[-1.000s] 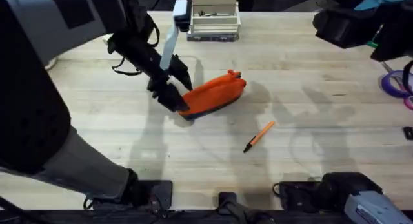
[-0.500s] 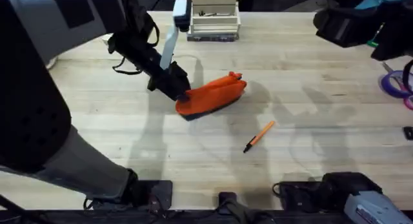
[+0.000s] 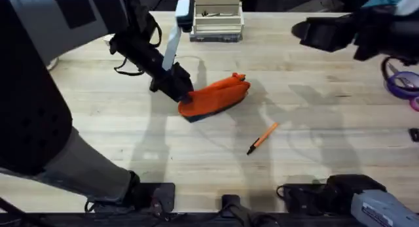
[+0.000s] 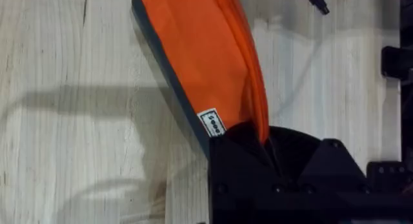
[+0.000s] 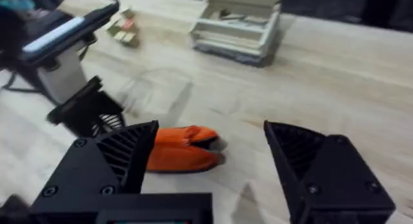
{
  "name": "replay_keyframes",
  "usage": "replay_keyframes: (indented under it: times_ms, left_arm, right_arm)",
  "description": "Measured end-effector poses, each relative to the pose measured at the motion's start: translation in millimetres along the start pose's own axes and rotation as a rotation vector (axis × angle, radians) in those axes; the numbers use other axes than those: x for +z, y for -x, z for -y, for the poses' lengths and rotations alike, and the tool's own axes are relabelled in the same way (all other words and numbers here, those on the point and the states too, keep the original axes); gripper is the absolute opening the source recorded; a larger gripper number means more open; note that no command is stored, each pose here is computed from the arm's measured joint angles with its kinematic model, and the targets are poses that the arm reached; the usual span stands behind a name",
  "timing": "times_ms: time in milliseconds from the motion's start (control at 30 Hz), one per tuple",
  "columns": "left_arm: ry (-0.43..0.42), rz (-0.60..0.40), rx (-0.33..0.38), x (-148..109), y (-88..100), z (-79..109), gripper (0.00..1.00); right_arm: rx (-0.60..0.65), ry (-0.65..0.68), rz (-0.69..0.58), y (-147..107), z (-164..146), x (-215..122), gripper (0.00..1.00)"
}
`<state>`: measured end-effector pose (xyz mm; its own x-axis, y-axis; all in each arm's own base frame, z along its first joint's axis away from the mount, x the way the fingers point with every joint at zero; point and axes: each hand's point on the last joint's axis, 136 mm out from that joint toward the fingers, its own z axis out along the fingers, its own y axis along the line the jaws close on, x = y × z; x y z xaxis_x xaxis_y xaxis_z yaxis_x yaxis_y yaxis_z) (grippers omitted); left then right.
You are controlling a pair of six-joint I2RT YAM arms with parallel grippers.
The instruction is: Unzip the bag, pick up the pens from the table one at a time and place them inside, then zip the bag closed.
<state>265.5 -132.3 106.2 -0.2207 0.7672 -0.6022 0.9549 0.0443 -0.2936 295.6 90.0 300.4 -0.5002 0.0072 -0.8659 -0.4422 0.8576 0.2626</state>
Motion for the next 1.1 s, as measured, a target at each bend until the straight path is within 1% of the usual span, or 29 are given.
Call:
replay_keyframes:
  times_ms: [233, 467, 667, 867, 1100]
  left_arm:
    - [-0.001, 0.0, -0.001, 0.0, 0.0, 0.2, 0.043]
    - [-0.001, 0.0, -0.001, -0.1, 0.1, 0.2, 0.043]
    - [-0.001, 0.0, -0.001, 0.1, 0.0, 0.2, 0.043]
    - [-0.001, 0.0, -0.001, 0.0, 0.0, 0.2, 0.043]
    - [-0.001, 0.0, -0.001, -0.1, 0.1, 0.3, 0.043]
  right_arm:
    - [0.023, 0.155, -0.107, -19.7, -23.5, 29.8, 0.997]
    - [0.029, 0.247, -0.204, -40.1, -43.7, 53.3, 0.997]
    - [0.049, 0.257, -0.25, -50.5, -41.8, 65.4, 0.997]
    - [0.083, 0.255, -0.305, -63.2, -40.9, 65.6, 0.997]
    - [0.087, 0.255, -0.313, -64.9, -41.1, 65.2, 0.997]
